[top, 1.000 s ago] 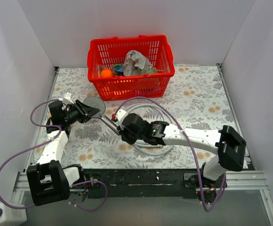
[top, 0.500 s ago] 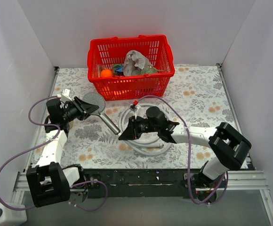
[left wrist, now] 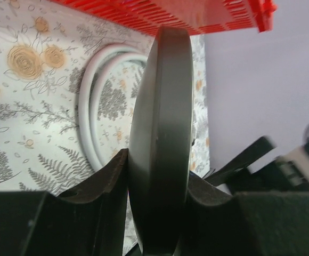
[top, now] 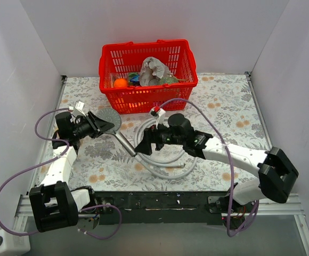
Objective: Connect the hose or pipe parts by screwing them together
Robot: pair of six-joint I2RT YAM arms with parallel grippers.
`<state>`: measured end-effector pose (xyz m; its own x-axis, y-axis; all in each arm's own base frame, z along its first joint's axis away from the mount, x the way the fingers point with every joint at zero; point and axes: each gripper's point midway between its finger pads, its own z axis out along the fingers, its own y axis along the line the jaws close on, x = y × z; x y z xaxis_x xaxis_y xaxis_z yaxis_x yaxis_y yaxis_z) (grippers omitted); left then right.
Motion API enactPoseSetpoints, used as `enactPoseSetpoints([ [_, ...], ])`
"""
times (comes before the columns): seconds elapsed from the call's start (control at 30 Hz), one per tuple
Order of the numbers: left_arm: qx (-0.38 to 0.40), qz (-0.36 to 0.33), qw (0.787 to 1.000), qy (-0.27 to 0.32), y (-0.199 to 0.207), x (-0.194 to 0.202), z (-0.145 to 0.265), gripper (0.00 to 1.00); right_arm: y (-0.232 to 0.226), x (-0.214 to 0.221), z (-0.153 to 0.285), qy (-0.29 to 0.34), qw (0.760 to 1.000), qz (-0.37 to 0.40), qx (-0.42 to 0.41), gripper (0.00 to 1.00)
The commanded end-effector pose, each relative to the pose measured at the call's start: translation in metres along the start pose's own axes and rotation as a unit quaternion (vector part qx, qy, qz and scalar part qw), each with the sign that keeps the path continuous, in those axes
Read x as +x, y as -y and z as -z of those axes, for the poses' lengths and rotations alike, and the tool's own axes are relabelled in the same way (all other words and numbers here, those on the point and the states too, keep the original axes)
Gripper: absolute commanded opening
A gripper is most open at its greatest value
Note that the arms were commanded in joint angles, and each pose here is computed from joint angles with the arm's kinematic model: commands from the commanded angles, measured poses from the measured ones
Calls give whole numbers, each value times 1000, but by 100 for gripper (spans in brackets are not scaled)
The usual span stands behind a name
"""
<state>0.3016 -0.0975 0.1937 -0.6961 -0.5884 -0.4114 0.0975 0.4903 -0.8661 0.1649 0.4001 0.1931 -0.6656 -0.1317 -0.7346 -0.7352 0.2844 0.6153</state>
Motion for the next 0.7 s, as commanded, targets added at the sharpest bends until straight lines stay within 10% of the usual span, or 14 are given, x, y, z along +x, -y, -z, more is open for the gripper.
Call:
enactPoseSetpoints([
  [0.0, -13, -67, 997, -40, -11, 10, -5, 0, 57, -37, 49, 31, 971, 64, 230, 94],
  [0.67, -117, -344, 923, -127, -74, 52, -38, 26, 107, -6, 146, 78, 916, -81, 385, 98],
])
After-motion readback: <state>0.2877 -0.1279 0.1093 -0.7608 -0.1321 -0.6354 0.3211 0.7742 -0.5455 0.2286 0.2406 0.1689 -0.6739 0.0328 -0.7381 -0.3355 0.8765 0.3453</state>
